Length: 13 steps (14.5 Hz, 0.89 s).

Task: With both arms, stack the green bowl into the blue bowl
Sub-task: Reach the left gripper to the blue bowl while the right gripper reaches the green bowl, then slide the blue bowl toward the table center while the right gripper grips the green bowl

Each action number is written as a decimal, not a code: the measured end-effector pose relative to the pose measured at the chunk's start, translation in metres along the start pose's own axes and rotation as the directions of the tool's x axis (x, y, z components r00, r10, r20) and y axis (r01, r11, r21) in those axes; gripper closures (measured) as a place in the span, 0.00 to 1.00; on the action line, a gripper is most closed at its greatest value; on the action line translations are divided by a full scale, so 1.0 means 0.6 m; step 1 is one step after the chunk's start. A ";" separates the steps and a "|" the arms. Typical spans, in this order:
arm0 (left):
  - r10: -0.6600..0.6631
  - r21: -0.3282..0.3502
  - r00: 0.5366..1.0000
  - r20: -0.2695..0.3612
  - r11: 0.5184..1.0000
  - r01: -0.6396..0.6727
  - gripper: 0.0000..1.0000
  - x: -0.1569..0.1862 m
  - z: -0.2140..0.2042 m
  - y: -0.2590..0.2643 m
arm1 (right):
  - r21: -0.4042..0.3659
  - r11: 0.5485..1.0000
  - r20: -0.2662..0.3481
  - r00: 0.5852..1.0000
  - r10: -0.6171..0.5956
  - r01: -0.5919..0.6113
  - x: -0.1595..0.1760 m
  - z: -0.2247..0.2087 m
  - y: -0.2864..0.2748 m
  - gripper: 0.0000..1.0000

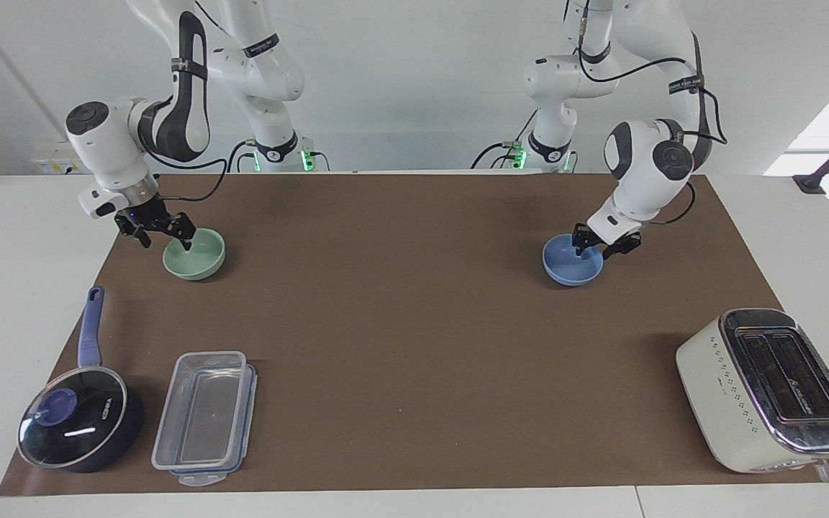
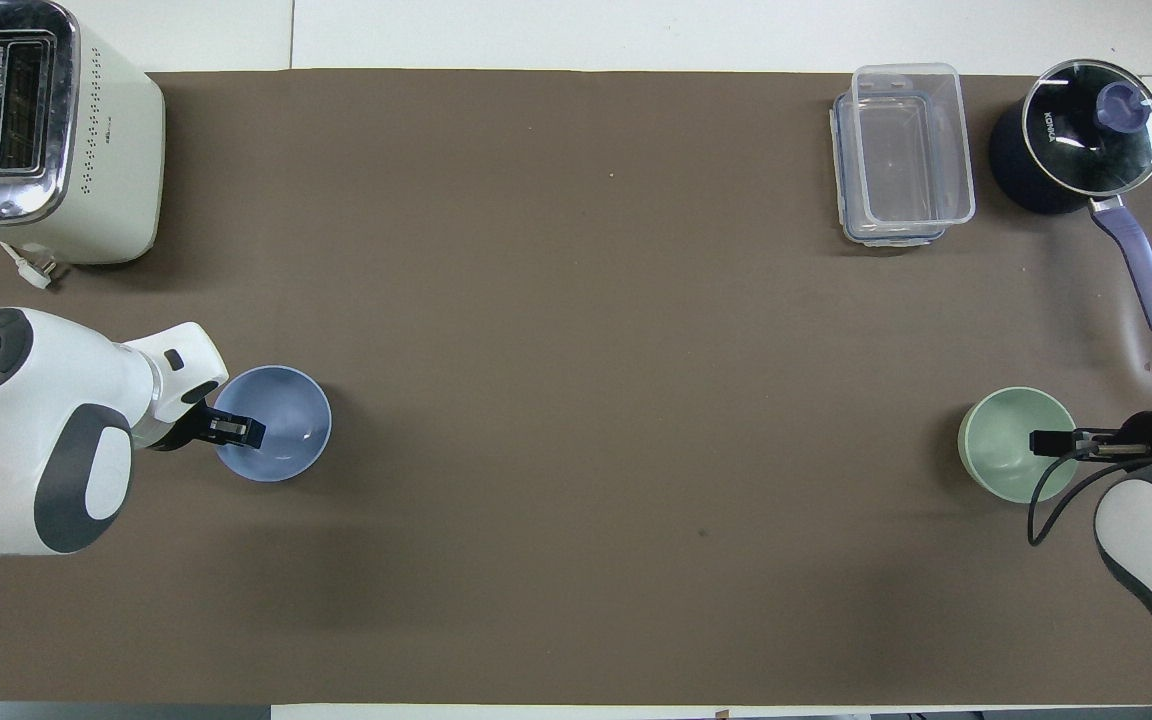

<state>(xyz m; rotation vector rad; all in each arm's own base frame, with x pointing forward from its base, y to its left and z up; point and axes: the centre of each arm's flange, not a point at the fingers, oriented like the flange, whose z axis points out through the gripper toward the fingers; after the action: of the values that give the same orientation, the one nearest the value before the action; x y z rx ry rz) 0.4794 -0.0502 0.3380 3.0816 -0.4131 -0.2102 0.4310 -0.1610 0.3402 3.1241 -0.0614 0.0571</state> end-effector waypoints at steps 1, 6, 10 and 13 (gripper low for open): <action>0.001 0.001 1.000 -0.002 1.000 -0.001 0.52 0.000 0.000 0.000 | 0.003 1.000 0.009 1.000 -0.015 0.015 0.000 0.007 0.001 0.00; -0.008 0.004 1.000 -0.022 1.000 0.008 0.96 0.009 -0.014 -0.004 | 0.006 1.000 0.022 0.999 -0.025 0.024 -0.004 0.033 0.020 0.00; -0.082 0.000 0.996 0.022 0.997 0.082 0.96 0.079 -0.125 0.063 | 0.007 1.000 0.025 0.999 -0.020 0.020 -0.005 0.037 0.023 0.43; -0.134 -0.028 0.991 0.010 0.991 0.134 0.96 0.124 -0.170 0.248 | 0.011 1.000 0.035 0.999 -0.018 0.018 -0.007 0.038 0.023 0.72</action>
<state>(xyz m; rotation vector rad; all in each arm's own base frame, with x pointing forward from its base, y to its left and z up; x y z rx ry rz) 0.5256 -0.2124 0.4360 3.0827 -0.2005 -0.2299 0.4273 -0.1748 0.3174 3.1362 -0.0338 0.0026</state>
